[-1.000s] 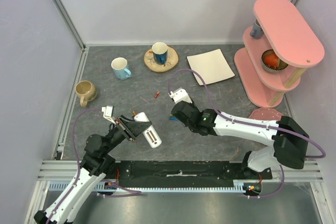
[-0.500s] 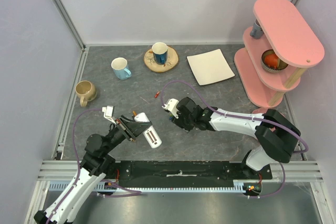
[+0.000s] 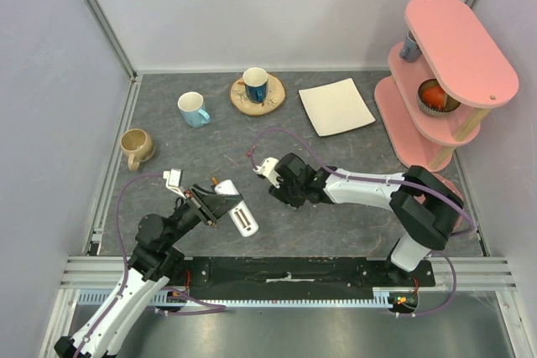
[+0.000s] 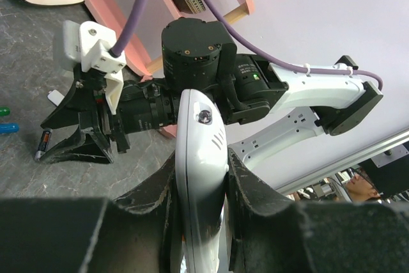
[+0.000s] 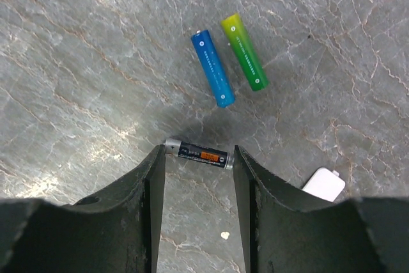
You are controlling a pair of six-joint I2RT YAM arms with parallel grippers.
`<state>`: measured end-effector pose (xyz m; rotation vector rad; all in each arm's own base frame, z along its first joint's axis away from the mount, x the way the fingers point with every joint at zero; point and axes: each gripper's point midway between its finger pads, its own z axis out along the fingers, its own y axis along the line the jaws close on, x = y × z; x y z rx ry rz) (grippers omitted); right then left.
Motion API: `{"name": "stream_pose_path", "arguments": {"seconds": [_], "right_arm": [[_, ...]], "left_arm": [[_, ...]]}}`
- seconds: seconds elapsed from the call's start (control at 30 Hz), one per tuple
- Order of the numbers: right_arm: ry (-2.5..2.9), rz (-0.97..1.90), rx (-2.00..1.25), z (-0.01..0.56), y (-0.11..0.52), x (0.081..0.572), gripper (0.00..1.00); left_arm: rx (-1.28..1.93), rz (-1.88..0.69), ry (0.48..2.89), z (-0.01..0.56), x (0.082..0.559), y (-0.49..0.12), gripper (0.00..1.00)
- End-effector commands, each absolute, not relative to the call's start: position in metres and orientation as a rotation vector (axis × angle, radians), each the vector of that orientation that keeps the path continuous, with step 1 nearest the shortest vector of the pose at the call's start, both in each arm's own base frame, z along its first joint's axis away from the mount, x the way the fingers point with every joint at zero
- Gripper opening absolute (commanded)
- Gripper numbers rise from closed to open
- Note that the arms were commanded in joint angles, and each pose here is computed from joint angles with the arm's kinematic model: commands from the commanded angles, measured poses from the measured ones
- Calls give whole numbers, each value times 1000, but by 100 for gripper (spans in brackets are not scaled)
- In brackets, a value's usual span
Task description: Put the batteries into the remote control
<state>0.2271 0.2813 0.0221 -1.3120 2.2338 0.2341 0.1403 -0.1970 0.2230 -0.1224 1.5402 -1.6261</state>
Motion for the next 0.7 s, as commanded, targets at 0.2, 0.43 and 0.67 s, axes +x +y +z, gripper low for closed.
{"name": "stream_pose_path", "arguments": {"seconds": [0.2,0.43,0.67], "right_arm": [[2334,194,-1307,11,268,232,45],[2362,156,-1275,12,259,234,59],[2342,158,-1196,29,266,244,73]], "left_arm": [[-118,-1585,1624,166,146,-202,2],[-121,-1583,1625,166,147,-201,2],[-120,-1583,1627,165,147,-202,2]]}}
